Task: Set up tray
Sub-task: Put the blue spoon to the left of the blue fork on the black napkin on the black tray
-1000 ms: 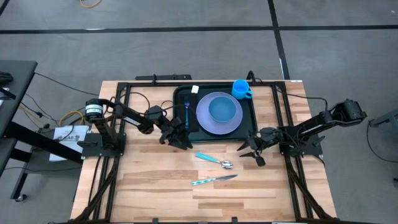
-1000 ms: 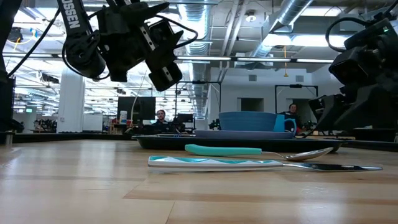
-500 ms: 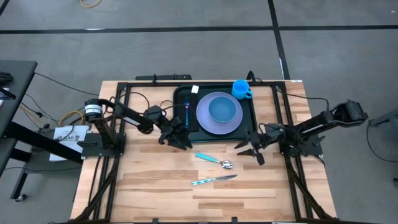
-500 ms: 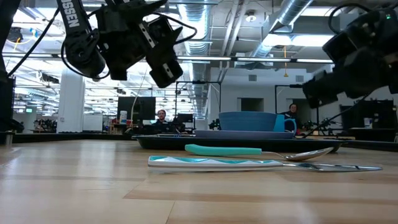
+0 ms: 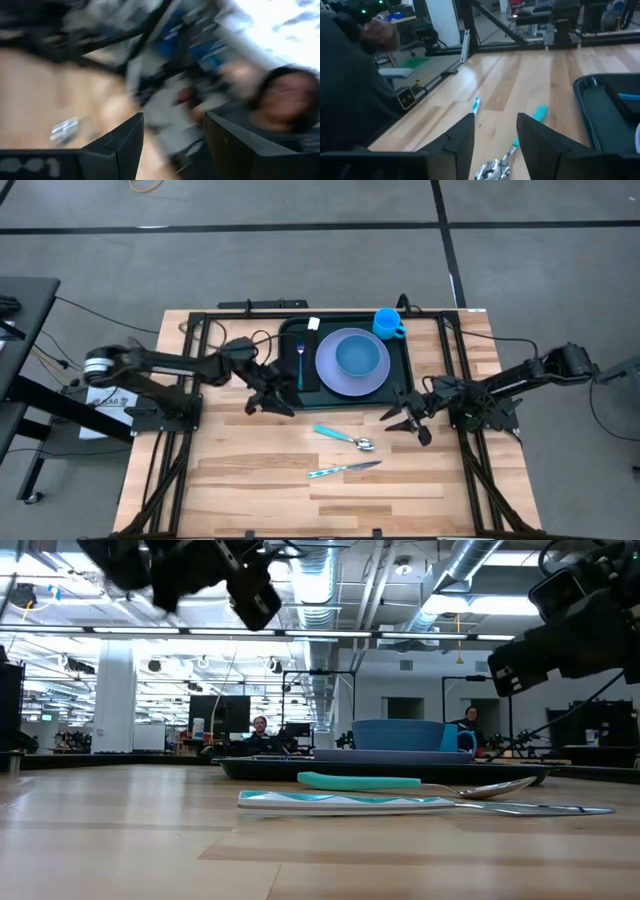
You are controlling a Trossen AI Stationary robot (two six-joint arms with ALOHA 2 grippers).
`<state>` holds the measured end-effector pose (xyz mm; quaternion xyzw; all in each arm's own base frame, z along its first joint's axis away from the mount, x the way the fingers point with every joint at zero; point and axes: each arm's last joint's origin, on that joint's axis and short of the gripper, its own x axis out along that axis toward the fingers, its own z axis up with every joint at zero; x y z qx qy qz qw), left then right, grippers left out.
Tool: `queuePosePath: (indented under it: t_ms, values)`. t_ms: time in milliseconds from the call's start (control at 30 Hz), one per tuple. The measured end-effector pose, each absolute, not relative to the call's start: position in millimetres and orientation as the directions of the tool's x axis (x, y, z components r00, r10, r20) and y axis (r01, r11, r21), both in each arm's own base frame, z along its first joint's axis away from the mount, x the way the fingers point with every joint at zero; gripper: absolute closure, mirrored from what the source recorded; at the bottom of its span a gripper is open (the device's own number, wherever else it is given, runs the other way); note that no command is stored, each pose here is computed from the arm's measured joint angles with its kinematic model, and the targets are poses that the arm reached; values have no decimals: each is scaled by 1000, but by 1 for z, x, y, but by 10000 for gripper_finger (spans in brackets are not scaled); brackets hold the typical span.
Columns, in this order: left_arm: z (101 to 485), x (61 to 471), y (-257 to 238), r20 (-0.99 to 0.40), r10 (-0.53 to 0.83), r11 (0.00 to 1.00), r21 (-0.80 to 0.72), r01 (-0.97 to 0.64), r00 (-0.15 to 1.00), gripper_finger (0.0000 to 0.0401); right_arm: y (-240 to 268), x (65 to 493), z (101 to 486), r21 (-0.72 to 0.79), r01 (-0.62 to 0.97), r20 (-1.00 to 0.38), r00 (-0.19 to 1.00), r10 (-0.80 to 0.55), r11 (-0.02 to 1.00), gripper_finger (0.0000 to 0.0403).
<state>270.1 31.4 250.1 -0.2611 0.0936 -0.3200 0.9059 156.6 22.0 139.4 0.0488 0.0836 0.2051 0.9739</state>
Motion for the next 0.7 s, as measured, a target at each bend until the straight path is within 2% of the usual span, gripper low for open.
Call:
queuePosePath:
  t_ms: [67, 167, 233, 300, 467, 700]
  values:
    - [259, 264, 29, -156, -542, 769, -489, 412, 826, 207, 22, 156, 142, 124, -392, -128, 905, 406, 912, 264]
    - [278, 256, 25, -414, -286, 940, -297, 168, 864, 207, 20, 155, 146, 113, -384, -96, 914, 395, 916, 264]
    - [290, 253, 22, -503, -121, 983, -179, 34, 856, 207, 18, 154, 150, 104, -373, -71, 922, 381, 922, 265]
    - [301, 252, 19, -527, -47, 993, -118, -18, 848, 207, 15, 153, 154, 95, -358, -45, 931, 363, 929, 266]
    - [316, 254, 13, -537, -53, 996, -90, 5, 842, 207, 9, 150, 162, 62, -329, 14, 944, 329, 942, 264]
    - [282, 278, 11, -661, -86, 995, -97, 28, 745, 207, 9, 147, 166, 38, -332, 39, 943, 331, 942, 266]
